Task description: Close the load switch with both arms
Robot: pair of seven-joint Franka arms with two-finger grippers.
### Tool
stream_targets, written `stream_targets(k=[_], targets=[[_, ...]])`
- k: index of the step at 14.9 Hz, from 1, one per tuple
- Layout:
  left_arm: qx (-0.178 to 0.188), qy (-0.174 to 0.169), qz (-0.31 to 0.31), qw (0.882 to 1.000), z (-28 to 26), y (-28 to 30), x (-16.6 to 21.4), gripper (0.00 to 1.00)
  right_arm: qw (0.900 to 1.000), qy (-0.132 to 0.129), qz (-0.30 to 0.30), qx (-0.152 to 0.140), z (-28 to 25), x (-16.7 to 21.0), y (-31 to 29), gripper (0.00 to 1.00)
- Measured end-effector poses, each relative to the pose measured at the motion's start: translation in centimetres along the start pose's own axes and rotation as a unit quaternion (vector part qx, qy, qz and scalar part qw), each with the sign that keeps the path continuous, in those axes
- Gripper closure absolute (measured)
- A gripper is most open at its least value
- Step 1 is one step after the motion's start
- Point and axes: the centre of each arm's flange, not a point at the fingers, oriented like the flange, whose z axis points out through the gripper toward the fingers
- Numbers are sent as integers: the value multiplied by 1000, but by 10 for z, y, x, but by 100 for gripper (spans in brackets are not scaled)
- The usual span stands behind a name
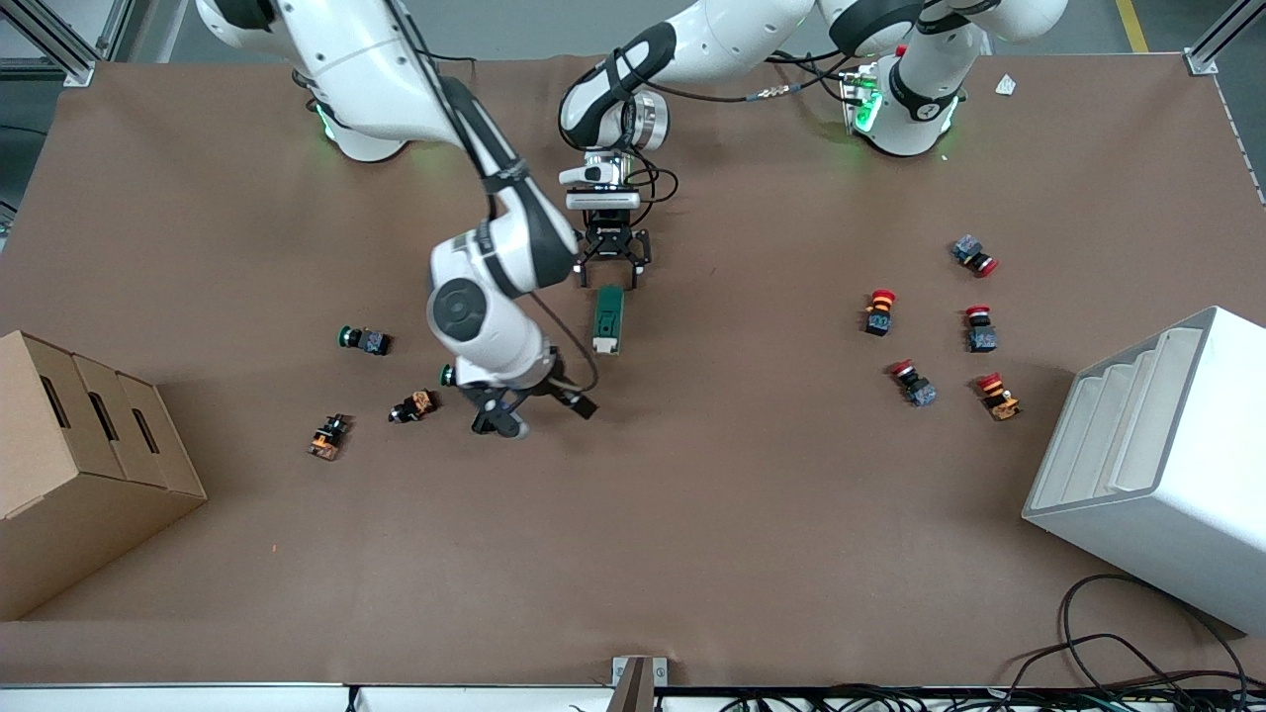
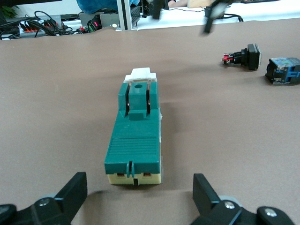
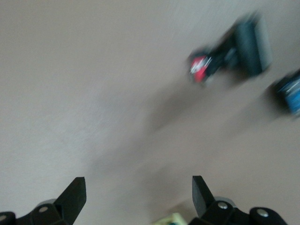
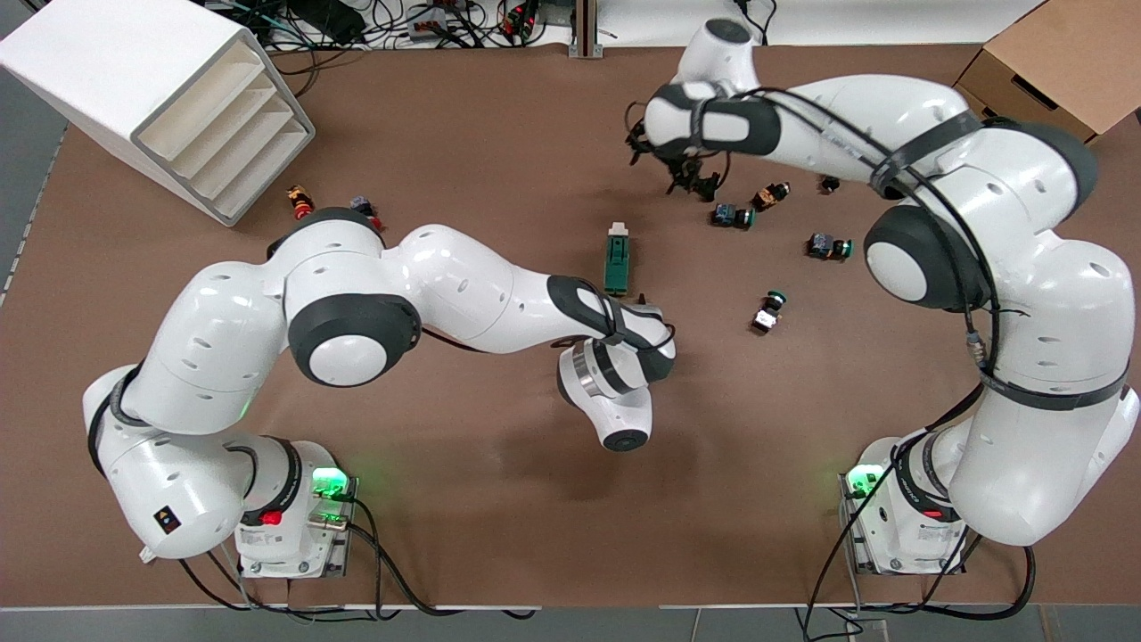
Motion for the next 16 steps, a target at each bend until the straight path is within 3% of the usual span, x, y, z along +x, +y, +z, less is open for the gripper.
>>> stream_targets(k=[3,7,11,16], targets=[[4,-10,3,1000,4,2,5,0,997,-16,-67,-32,-58,50,36,0],[17,-48,21,998,10,6,32,0,986,-33,-154,-61,-119,110,95,0],[15,-81,13,996,15,9,80,0,966,-37,-227,-117,-183,149,151,0],[10,-143,-10,990,23,0,167,0,959,-59,-246,-130,-262,182,198,0]])
